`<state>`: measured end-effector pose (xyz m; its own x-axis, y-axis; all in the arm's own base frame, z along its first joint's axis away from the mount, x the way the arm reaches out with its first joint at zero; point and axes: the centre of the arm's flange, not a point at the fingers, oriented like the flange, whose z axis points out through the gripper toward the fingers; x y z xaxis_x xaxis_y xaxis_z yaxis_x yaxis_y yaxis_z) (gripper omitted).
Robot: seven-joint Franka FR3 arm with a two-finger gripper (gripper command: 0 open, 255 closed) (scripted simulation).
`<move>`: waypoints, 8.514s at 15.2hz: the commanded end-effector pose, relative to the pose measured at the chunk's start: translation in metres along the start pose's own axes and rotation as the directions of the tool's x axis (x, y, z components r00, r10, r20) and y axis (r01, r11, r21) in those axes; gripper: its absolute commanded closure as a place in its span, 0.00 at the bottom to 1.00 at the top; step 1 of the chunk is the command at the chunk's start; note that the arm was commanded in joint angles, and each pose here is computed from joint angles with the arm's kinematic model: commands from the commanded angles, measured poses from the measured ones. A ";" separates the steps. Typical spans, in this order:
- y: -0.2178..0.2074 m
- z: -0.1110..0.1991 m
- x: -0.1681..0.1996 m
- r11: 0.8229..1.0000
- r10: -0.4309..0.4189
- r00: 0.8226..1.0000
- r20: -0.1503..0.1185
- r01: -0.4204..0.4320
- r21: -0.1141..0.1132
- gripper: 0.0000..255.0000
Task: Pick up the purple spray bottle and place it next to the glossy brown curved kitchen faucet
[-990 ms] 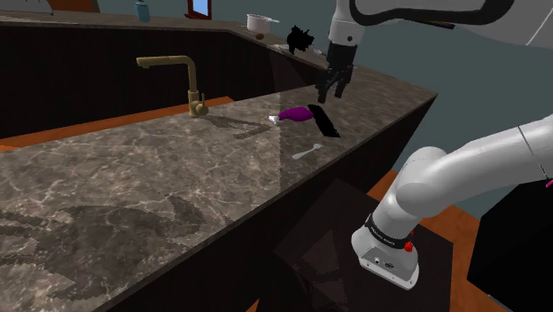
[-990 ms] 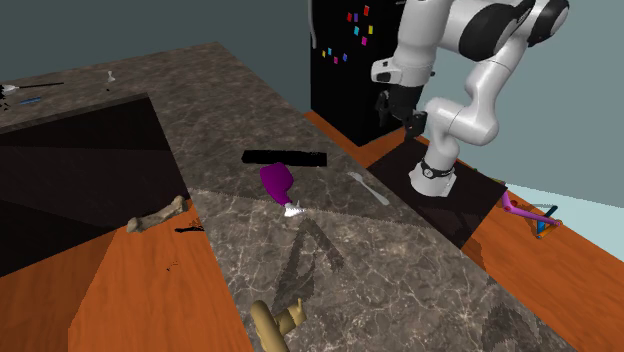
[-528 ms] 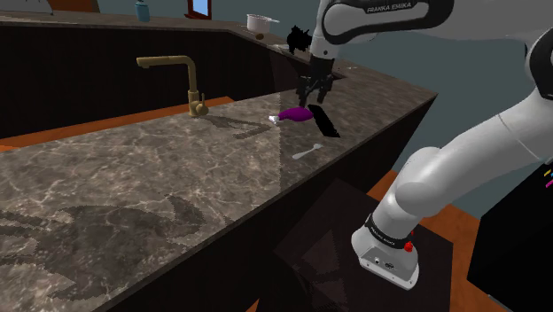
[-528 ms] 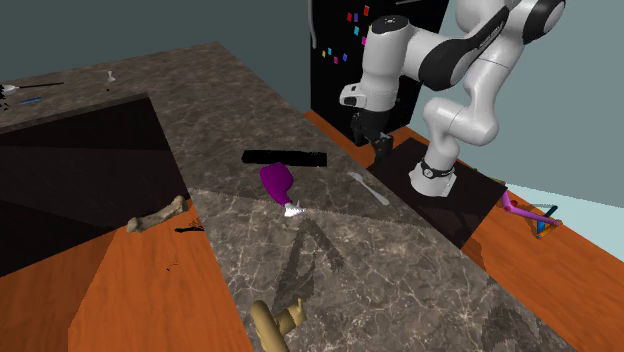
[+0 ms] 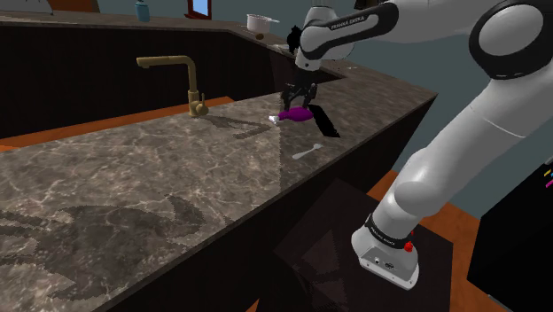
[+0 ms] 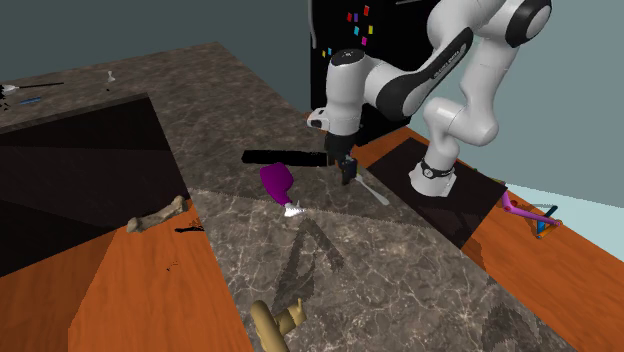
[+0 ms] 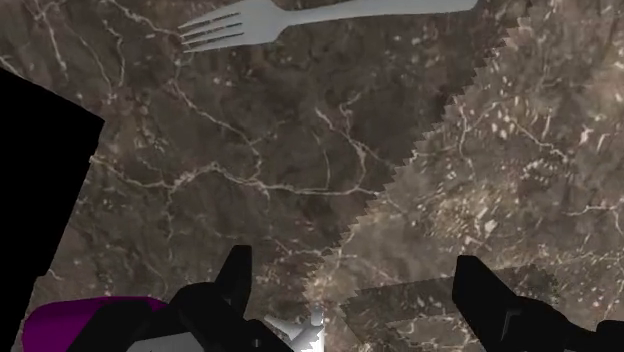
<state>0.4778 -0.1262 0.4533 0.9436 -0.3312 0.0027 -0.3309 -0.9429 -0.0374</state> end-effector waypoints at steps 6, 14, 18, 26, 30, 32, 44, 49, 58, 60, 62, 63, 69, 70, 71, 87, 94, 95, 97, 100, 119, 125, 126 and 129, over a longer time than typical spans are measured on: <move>0.021 0.050 0.073 0.996 0.086 0.996 -0.032 -0.085 0.033 0.00; 0.036 0.095 0.118 0.989 0.139 0.989 -0.048 -0.136 0.055 0.00; 0.035 0.119 0.119 0.989 0.139 0.989 -0.048 -0.136 0.055 0.00; 0.035 0.119 0.119 0.989 0.139 0.989 -0.048 -0.136 0.055 0.00; 0.035 0.119 0.119 0.989 0.139 0.989 -0.048 -0.136 0.055 1.00; 0.035 0.119 0.119 0.989 0.139 0.989 -0.048 -0.136 0.055 1.00; 0.033 0.077 0.119 0.989 0.139 0.989 -0.048 -0.136 0.055 1.00; 0.032 0.051 0.119 0.989 0.139 0.989 -0.048 -0.136 0.055 1.00; 0.030 0.003 0.119 0.989 0.139 0.989 -0.048 -0.136 0.055 1.00; 0.030 -0.007 0.119 0.989 0.139 0.989 -0.048 -0.136 0.055 1.00; 0.029 -0.018 0.119 0.989 0.139 0.989 -0.048 -0.136 0.055 1.00; 0.029 -0.023 0.119 0.989 0.139 0.989 -0.048 -0.136 0.055 1.00; 0.028 -0.055 0.119 0.989 0.139 0.989 -0.048 -0.136 0.055 1.00; 0.028 -0.060 0.119 0.989 0.139 0.989 -0.048 -0.136 0.055 1.00; 0.028 -0.065 0.119 0.989 0.139 0.989 -0.048 -0.136 0.055 1.00; 0.024 -0.150 0.120 0.989 0.139 0.989 -0.048 -0.136 0.055 1.00; 0.023 -0.187 0.120 0.989 0.139 0.989 -0.048 -0.136 0.055 1.00; 0.023 -0.192 0.120 0.989 0.139 0.989 -0.048 -0.136 0.055 1.00; 0.022 -0.203 0.120 0.989 0.139 0.989 -0.048 -0.136 0.055 1.00; -0.002 -0.202 0.111 0.989 0.139 0.989 -0.048 -0.136 0.055 1.00; -0.246 -0.195 0.024 0.989 0.139 0.989 -0.048 -0.136 0.055 1.00; -0.245 -0.163 0.024 0.989 0.139 0.989 -0.048 -0.136 0.055 1.00; -0.245 -0.158 0.024 0.989 0.139 0.989 -0.048 -0.136 0.055 1.00; -0.244 -0.142 0.024 0.989 0.139 0.989 -0.048 -0.136 0.055 1.00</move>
<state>0.5795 0.0909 0.6098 0.8868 -0.4598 0.0453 -0.4547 -0.8859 -0.0914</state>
